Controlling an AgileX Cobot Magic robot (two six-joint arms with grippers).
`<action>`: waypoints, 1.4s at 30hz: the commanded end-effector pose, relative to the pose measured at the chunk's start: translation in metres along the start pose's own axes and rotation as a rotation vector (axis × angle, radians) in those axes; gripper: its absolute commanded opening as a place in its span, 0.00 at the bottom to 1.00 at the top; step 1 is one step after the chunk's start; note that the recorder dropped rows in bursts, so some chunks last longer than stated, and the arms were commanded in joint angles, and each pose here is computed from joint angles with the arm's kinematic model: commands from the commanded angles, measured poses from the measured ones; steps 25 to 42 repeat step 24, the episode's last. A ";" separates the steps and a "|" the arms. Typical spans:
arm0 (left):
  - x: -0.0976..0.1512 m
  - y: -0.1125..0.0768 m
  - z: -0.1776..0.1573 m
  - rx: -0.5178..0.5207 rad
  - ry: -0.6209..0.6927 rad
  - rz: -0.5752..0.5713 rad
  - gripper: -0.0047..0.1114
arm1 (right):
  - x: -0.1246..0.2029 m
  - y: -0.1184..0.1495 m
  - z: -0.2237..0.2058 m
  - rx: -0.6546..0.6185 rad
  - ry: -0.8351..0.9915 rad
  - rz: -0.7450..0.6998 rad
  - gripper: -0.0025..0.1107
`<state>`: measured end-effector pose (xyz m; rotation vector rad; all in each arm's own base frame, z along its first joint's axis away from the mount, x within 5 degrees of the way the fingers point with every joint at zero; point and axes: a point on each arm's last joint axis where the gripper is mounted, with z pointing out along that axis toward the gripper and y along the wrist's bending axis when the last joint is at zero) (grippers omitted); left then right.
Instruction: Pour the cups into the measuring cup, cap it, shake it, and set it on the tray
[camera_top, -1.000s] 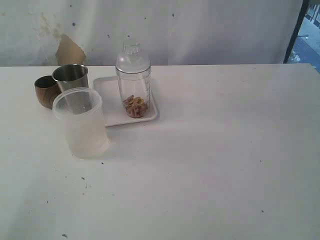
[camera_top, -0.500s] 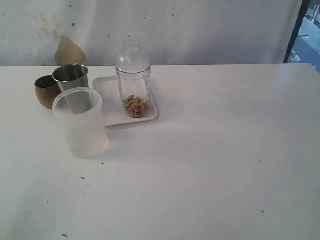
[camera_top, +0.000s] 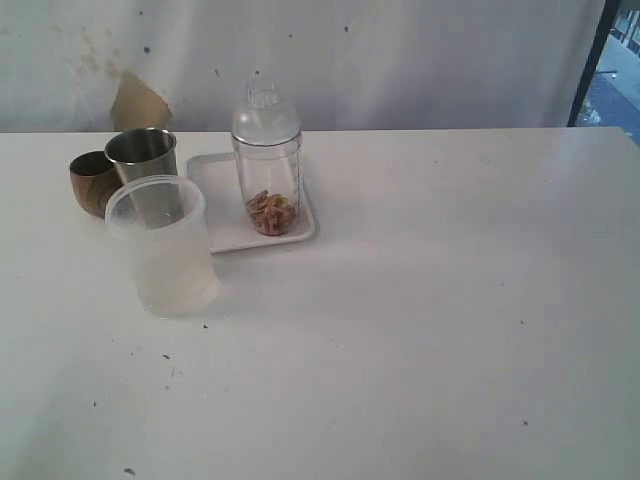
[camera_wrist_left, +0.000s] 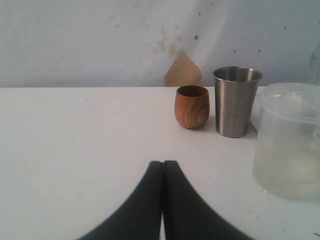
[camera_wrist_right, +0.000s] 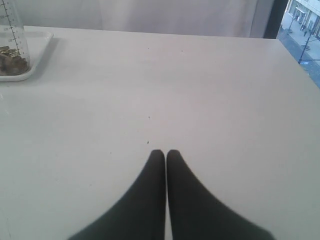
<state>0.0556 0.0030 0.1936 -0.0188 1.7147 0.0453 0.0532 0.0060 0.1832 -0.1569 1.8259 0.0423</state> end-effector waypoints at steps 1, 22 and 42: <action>0.001 0.000 0.000 0.005 0.000 -0.002 0.04 | 0.002 0.000 0.000 0.004 0.001 0.005 0.03; 0.001 0.000 0.000 0.005 0.000 -0.002 0.04 | 0.002 0.000 0.000 0.004 0.001 -0.008 0.03; 0.001 0.000 0.000 0.005 0.000 -0.002 0.04 | 0.002 0.000 0.000 0.004 0.001 -0.008 0.03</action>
